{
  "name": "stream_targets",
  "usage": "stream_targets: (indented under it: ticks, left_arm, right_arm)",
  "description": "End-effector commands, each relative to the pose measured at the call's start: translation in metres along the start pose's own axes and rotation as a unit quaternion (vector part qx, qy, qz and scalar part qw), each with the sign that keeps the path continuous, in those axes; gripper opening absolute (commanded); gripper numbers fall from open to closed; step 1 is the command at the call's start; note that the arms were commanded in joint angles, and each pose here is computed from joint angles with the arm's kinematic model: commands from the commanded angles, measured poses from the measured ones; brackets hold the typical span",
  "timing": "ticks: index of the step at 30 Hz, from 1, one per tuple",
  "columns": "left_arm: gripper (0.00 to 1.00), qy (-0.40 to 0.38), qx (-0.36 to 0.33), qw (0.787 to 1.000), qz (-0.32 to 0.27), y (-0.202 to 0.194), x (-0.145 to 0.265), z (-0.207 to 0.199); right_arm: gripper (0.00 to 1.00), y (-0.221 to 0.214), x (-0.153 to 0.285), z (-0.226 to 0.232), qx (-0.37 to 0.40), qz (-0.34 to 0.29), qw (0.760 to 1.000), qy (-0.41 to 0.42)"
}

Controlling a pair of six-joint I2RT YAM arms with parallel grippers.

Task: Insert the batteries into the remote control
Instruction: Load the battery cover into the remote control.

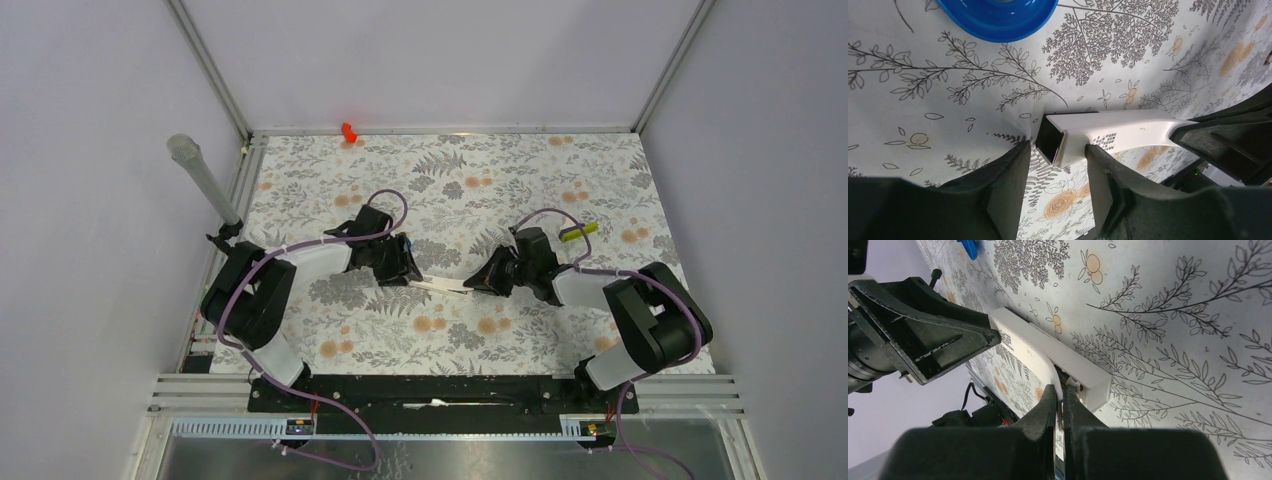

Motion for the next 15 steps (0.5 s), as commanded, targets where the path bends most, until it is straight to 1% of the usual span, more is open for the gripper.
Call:
stream_targets:
  ticks: [1, 5, 7, 9, 15]
  left_arm:
    - [0.48, 0.082, -0.021, 0.996, 0.029, -0.021, -0.013, 0.027]
    - [0.46, 0.107, -0.029, 0.993, 0.046, -0.029, -0.018, 0.034]
    - [0.4, 0.114, -0.03, 0.991, 0.055, -0.033, -0.02, 0.038]
    - [0.37, 0.12, -0.031, 0.991, 0.058, -0.036, -0.021, 0.041]
    - [0.36, 0.13, -0.03, 0.989, 0.061, -0.039, -0.021, 0.047]
  right_arm:
    - [0.04, -0.01, -0.005, -0.026, 0.008, 0.026, 0.998, -0.056]
    - [0.05, -0.008, -0.001, -0.024, 0.021, 0.021, 0.998, -0.063]
    - [0.05, -0.008, 0.001, -0.022, 0.026, 0.022, 0.997, -0.063]
    - [0.05, -0.009, 0.003, -0.022, 0.027, 0.023, 0.997, -0.065]
    - [0.05, -0.009, 0.005, -0.028, 0.021, 0.018, 0.996, -0.085]
Point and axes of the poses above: each gripper's point midway between its finger pads, its own x axis back along the fingers, its own z axis along the line the jaws close on, y = z × x, the point moved 3 cm from there along x, back along the fingers, and after that the axes turned 4 degrees about -x, right-handed, at the moved point
